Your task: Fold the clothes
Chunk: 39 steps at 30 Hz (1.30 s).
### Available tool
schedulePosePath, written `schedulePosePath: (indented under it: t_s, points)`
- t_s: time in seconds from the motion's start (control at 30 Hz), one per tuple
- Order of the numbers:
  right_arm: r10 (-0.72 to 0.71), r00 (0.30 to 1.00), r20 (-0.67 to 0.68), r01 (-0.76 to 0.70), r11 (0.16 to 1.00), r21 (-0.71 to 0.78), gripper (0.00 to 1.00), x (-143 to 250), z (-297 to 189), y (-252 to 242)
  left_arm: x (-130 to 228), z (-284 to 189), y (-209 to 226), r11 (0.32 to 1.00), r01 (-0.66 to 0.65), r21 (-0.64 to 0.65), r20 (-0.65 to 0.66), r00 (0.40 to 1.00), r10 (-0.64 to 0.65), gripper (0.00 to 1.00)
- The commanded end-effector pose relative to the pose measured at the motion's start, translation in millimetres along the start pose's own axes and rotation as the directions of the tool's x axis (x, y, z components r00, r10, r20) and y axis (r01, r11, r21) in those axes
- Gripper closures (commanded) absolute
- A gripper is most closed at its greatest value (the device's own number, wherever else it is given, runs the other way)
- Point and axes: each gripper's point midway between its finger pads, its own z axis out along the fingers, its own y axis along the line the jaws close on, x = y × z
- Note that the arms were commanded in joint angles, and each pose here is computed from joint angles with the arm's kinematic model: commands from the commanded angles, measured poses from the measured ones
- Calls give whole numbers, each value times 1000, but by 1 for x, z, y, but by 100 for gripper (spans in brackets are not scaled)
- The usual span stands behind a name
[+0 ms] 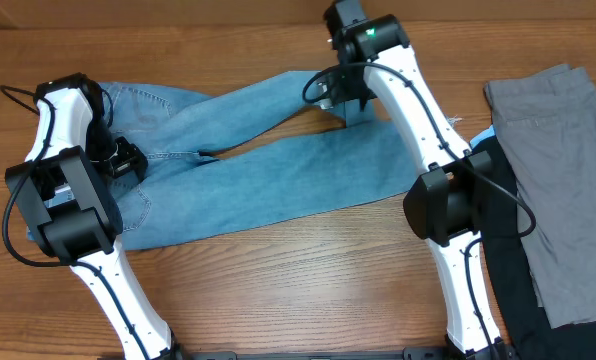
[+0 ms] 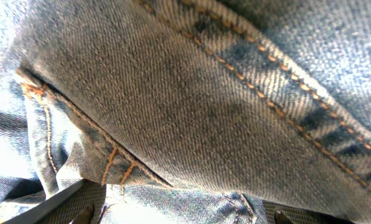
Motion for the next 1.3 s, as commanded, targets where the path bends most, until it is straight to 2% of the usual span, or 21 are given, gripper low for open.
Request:
schedulePosePath:
  t_s: [0.0,0.17,0.37,0.43,0.53,0.63,0.73,0.9,1.27]
  points:
    - [7,1000,-4,-7,998,-65,1,2,-3,8,-1,8,5,1000,5,-10,-9,1000,-5,17]
    - [2,998,-67,-7,998,-64,14,20,29,11,0,8,5,1000,3,-12,-12,1000,-3,16]
    - [-6,994,-111,2,999,-43,17,37,60,9,0,8,5,1000,4,-11,-12,1000,-4,15]
    - [-6,994,-110,2,1000,-29,21,39,67,8,0,8,5,1000,4,-12,-12,1000,-4,15]
    - [-2,995,-99,5,999,32,39,38,69,-3,0,8,5,1000,3,-12,-12,1000,-3,14]
    - [-2,996,-85,10,996,86,53,35,69,-12,0,8,5,1000,4,-12,-12,1000,-4,14]
    - [1,997,-83,8,995,102,74,35,69,-17,0,8,5,1000,3,-12,-12,1000,-4,14]
    - [12,997,-75,-3,993,121,96,32,69,-25,0,8,5,1000,3,-12,-12,1000,-3,14]
    - [67,996,-67,-56,987,149,96,29,69,-45,0,8,5,1000,3,-12,-12,1000,-3,13]
